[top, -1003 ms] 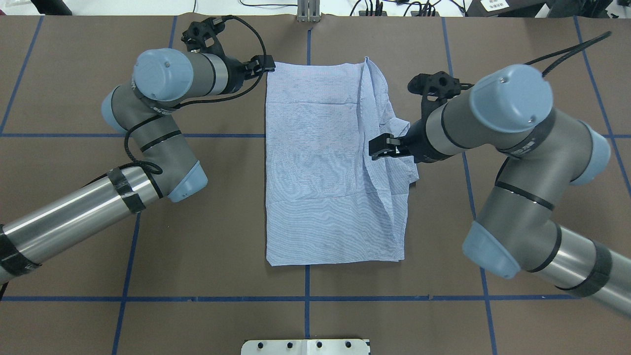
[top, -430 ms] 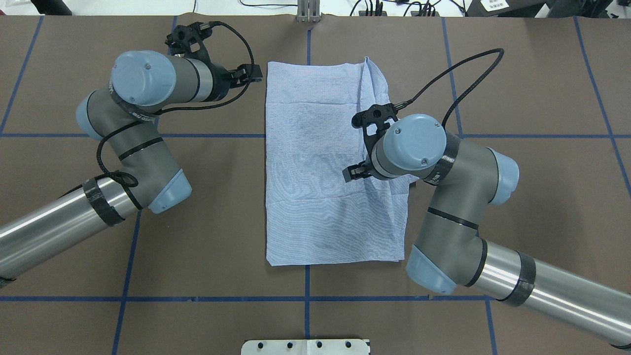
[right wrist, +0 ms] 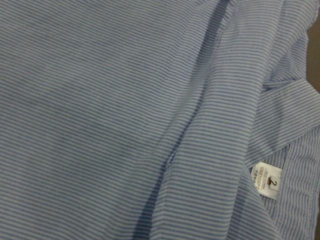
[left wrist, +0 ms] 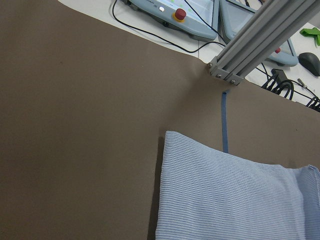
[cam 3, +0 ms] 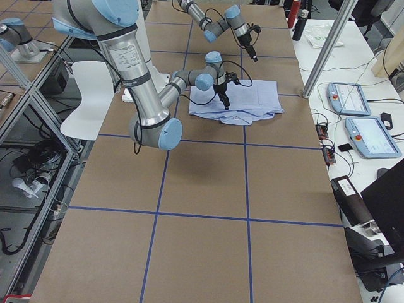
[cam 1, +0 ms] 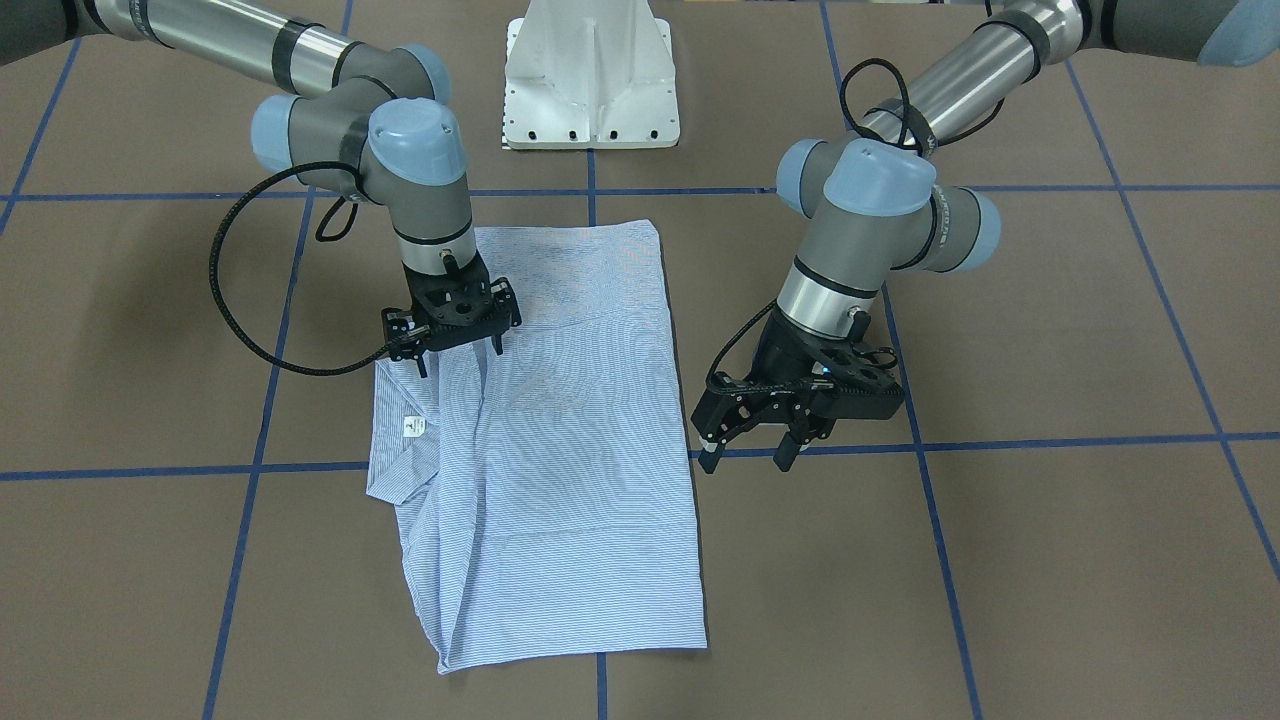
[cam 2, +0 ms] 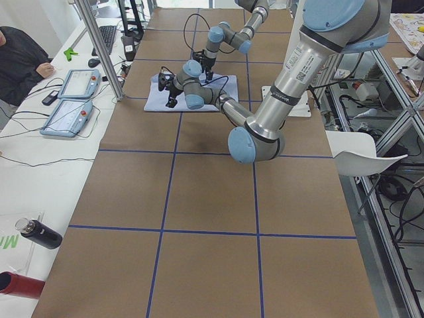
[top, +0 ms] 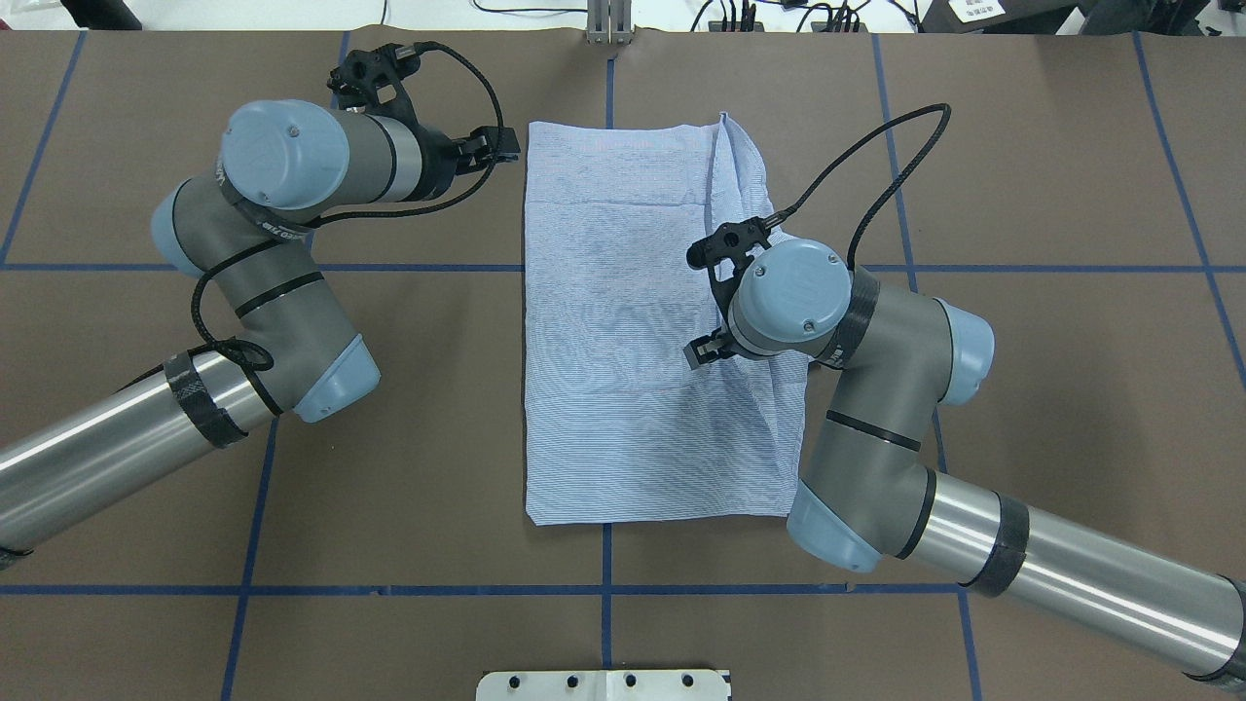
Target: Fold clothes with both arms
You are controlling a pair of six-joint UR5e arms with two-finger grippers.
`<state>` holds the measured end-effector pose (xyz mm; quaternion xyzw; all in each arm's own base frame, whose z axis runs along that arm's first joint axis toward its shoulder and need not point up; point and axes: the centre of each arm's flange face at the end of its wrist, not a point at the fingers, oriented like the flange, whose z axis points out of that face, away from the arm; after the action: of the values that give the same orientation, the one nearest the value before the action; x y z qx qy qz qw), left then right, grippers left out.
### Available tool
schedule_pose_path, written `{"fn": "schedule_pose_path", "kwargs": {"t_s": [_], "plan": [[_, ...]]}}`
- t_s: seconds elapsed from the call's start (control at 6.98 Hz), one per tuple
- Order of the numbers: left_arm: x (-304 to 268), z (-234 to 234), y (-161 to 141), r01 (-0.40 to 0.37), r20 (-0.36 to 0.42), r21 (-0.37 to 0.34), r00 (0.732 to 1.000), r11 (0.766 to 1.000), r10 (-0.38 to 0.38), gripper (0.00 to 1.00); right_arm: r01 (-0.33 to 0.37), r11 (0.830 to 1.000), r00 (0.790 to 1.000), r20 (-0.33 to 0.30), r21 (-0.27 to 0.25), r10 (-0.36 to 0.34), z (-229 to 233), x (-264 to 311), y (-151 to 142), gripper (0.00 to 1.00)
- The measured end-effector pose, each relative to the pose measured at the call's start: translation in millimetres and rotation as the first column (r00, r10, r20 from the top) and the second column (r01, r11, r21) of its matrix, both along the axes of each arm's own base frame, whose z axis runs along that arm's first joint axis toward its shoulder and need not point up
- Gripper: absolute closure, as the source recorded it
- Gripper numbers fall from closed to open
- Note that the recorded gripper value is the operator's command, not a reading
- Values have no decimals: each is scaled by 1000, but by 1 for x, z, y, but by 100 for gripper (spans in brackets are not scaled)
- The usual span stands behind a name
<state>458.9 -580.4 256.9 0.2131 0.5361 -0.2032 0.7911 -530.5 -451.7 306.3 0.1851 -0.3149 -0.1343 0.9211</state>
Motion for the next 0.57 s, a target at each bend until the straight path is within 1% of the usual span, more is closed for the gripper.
{"fn": "schedule_pose_path", "kwargs": {"t_s": [0.29, 0.57], "plan": [[-1, -4, 1, 0, -7, 3, 1000, 1000, 0, 0, 23, 1000, 999, -29, 11, -22, 12, 1, -3, 0], [-1, -8, 4, -2, -14, 7, 1000, 1000, 2, 0, 28, 1000, 998, -60, 10, -27, 32, 16, -13, 0]]}}
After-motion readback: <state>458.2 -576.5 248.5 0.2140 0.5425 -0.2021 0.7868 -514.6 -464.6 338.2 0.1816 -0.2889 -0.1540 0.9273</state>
